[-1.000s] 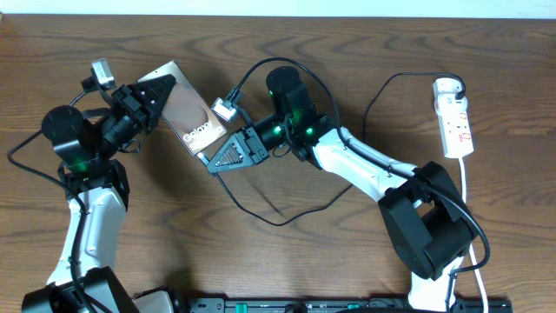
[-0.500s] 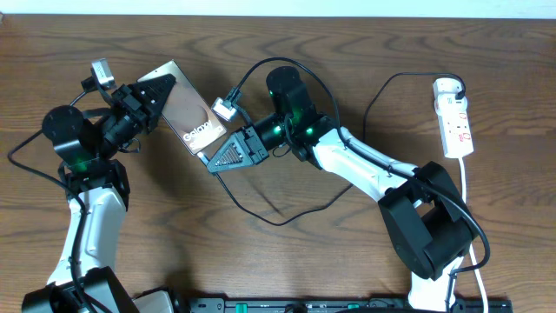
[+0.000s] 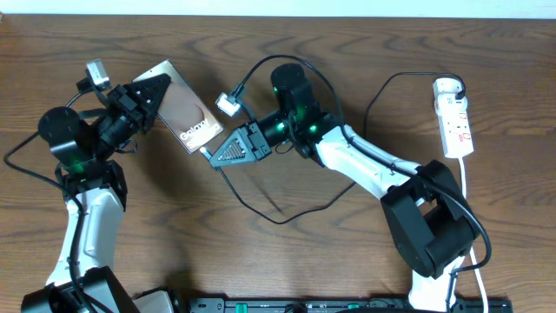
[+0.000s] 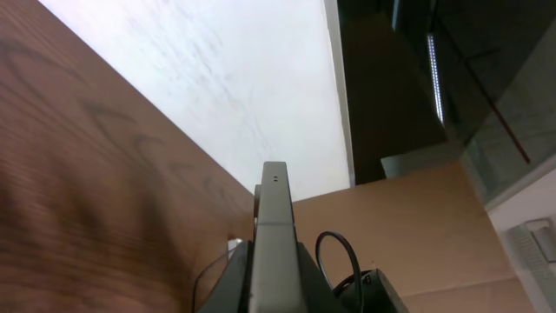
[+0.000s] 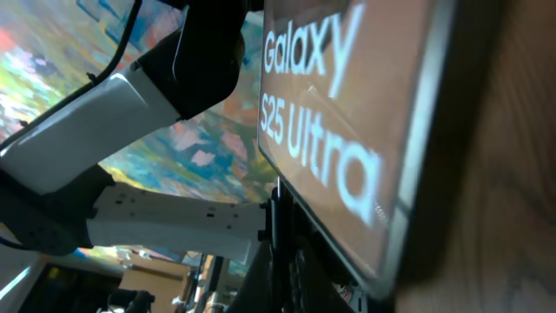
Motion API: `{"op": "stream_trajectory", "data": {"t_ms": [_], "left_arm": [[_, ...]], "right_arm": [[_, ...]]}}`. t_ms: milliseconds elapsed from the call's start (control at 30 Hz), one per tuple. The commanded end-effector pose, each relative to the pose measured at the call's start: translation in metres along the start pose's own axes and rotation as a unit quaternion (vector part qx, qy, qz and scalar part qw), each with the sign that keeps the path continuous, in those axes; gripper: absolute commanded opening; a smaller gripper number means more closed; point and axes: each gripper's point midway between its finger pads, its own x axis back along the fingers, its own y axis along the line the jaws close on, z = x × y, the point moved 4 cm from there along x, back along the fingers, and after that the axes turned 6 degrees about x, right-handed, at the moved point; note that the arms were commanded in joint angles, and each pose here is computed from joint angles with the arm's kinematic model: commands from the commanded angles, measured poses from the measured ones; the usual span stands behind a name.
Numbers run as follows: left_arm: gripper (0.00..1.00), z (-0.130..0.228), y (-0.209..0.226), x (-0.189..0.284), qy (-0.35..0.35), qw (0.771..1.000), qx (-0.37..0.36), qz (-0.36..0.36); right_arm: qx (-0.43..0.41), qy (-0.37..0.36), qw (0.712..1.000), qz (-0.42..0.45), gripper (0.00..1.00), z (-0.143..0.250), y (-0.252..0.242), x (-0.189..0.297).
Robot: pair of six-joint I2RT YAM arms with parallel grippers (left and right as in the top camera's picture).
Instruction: Plug charger to phone and switch on socket
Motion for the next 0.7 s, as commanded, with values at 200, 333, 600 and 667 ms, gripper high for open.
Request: {"op": "stream_trajectory", "data": {"t_ms": [200,333,600,667], "left_arm": [[0.07,-0.001,-0.008,0.005,0.009,1.000,-0.019,0.009],[0.07,-0.009,-0.006,0.013,-0.006,1.000,-0.019,0.006],[0.07,-0.031,-0.002,0.038,-0.042,0.999,-0.019,-0.003],[0.07,-0.037,0.000,0.048,-0.050,0.999,-0.019,-0.005]], "right_arm": [[0.006,-0.026,0.999,0.021,0.01,-0.011,-0.007,0.017],[0.007,-0.026,0.999,0.021,0.01,-0.010,-0.007,0.017],[-0.001,-0.038,0.999,0.030,0.01,-0.012,-0.012,0.031],[-0.007,-0.049,0.998,0.044,0.01,-0.011,-0.019,0.041]]}}
